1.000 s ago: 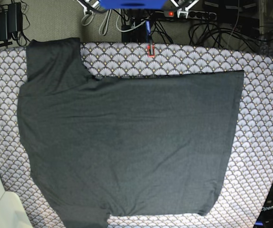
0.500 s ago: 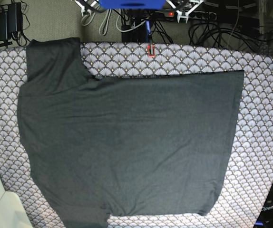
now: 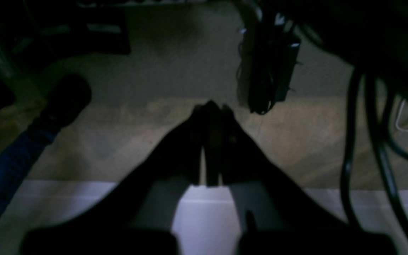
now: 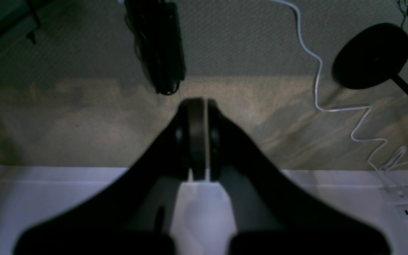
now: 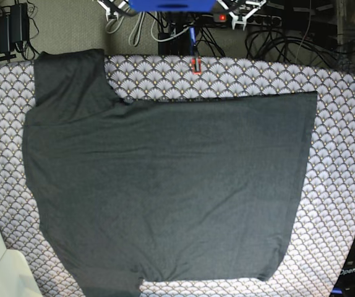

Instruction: Fold the T-shirt properly

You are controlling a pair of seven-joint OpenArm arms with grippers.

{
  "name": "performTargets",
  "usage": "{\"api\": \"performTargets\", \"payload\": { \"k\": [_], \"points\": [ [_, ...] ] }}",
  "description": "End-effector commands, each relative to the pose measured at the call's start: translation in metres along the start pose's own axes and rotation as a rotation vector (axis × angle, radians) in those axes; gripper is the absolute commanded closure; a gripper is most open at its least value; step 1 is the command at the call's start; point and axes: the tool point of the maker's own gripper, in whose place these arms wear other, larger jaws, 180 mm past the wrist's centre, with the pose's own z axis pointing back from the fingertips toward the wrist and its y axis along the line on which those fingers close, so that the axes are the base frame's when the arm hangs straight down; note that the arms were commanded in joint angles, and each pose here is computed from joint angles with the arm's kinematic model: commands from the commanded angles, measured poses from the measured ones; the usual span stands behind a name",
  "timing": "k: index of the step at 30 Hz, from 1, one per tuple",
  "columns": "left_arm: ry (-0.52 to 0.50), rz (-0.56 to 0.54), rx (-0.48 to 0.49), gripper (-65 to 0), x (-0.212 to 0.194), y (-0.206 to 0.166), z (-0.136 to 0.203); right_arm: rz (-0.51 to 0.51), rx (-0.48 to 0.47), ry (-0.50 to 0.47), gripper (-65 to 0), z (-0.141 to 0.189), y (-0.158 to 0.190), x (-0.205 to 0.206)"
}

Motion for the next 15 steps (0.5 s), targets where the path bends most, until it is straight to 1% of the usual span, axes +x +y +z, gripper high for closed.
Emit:
{"api": "performTargets", "payload": {
  "k": [1, 9, 12, 13, 15],
  "points": [
    [0.002, 0.004, 0.001, -0.4, -0.002, 0.001, 0.000, -0.003, -0.015, 0.012, 0.0, 0.000, -0.004, -0.006],
    [0.002, 0.004, 0.000, -0.3, -0.002, 0.000, 0.000, -0.003, -0.015, 0.014, 0.0, 0.000, -0.004, -0.007],
    [0.011, 0.003, 0.002, -0.3, -0.010, 0.001, 0.000, -0.003, -0.016, 0.018, 0.0, 0.000, -0.004, -0.014],
    [0.017, 0.003, 0.002, -0.3, -0.017, 0.001, 0.001, -0.002, -0.017, 0.005, 0.0, 0.000, -0.005, -0.011],
    [-0.011, 0.002, 0.000, -0.3, -0.013, 0.000, 0.002, -0.001, -0.019, -0.023, 0.0, 0.001, -0.006, -0.014]
  ]
}}
